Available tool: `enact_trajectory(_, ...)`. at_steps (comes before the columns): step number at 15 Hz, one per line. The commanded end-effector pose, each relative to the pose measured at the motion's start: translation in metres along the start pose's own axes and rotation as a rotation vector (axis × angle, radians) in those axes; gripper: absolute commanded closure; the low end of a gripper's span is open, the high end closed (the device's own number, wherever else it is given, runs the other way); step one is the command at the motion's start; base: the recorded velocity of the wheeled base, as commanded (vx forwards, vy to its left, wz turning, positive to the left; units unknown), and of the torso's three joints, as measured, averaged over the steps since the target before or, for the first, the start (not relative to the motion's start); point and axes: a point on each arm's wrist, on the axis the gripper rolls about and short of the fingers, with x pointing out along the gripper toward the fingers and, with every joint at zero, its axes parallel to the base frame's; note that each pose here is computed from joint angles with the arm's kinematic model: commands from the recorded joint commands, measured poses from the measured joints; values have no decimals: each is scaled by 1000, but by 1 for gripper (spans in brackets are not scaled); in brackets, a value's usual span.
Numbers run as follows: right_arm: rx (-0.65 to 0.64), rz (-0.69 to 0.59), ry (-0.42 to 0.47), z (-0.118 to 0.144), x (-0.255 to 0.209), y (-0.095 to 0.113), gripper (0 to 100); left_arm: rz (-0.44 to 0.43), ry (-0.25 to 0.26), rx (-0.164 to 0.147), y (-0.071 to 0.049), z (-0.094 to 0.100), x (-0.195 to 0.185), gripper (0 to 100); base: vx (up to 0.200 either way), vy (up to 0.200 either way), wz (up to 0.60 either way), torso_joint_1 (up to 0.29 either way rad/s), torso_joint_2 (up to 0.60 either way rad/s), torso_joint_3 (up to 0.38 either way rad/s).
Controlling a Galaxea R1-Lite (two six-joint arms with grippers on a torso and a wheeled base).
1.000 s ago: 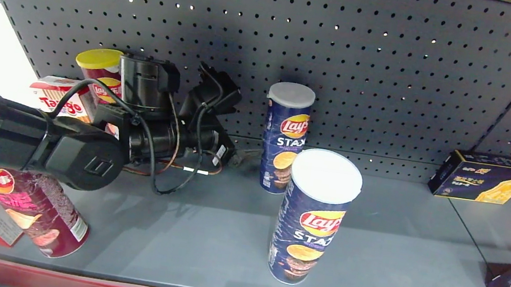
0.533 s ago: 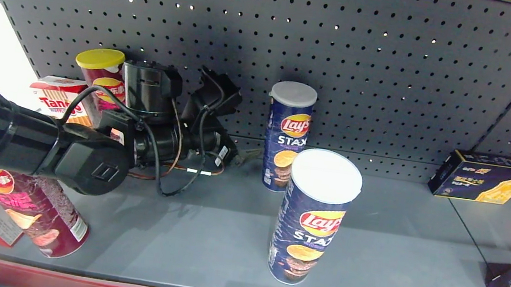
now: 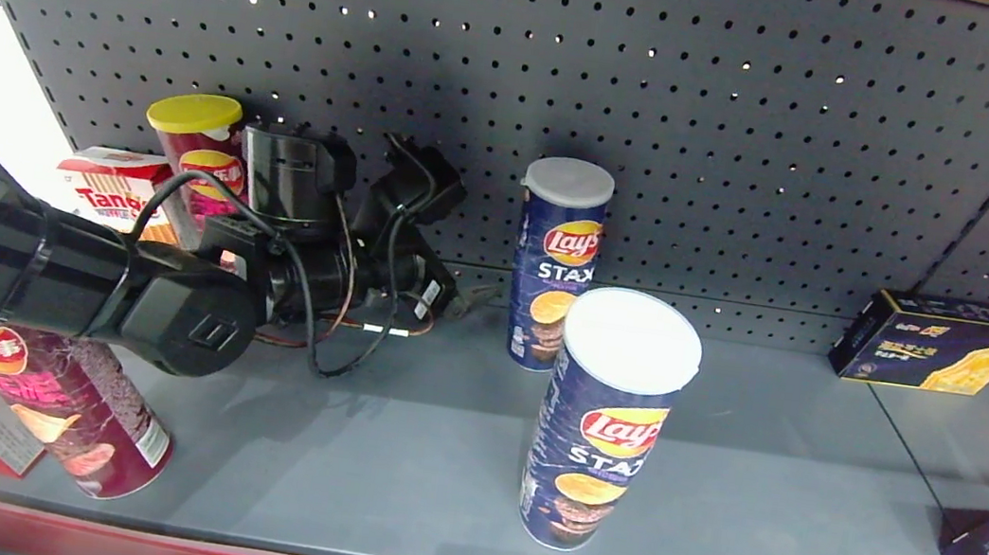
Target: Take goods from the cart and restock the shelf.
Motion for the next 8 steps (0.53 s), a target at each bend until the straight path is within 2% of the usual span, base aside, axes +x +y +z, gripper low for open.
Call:
enact_trajectory(1,0,0,1,0,0,0,0,-4,2,-2,-1,-3,8,0,0,0,0,0,0,0)
enact_trajectory(8,0,0,1,0,0,0,0,-17,4,-2,-5,-5,13,0,0,0,0,0,0,0)
